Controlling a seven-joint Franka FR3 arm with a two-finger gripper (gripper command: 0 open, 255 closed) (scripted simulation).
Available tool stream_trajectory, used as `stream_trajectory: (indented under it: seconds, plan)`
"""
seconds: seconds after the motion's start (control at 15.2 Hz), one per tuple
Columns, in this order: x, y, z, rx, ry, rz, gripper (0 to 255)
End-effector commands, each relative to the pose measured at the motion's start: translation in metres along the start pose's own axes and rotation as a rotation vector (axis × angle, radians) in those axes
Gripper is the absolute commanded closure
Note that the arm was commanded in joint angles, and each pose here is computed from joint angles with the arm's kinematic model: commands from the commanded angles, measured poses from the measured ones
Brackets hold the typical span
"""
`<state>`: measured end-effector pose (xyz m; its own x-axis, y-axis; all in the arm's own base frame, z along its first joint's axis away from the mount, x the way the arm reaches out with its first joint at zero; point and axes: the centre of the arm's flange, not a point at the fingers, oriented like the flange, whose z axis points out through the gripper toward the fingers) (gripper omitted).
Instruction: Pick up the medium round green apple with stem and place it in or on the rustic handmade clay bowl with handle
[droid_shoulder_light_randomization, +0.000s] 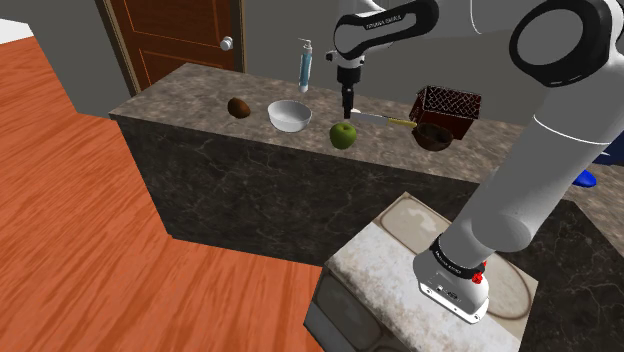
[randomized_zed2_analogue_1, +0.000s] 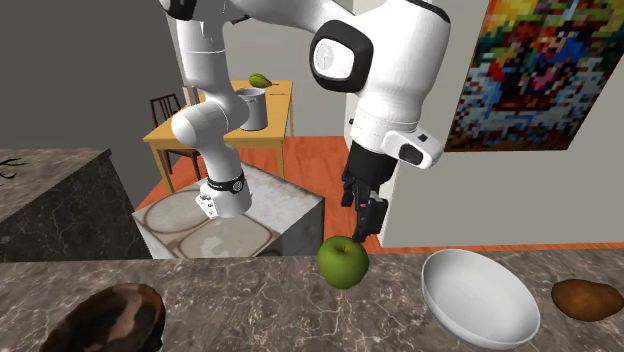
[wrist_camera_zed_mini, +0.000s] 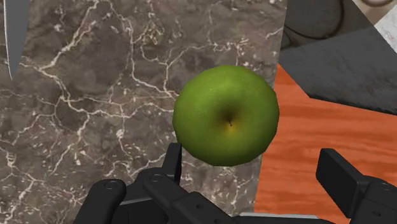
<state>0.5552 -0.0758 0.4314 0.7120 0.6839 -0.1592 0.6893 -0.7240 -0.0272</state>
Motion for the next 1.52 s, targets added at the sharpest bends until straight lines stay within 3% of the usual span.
stream_trajectory:
  seconds: [0.0, 0.46, 0.92, 0.99, 1.45]
  plan:
    - [0.009, 0.006, 0.013, 0.002, -0.007, -0.029, 0]
    - [0.009, 0.006, 0.047, 0.002, -0.007, -0.029, 0]
    - [0.009, 0.006, 0.047, 0.002, -0.007, -0.029, 0]
    - [0.009, 0.006, 0.047, 0.002, -0.007, -0.029, 255]
    - [0.009, 0.006, 0.047, 0.002, -0.007, -0.029, 255]
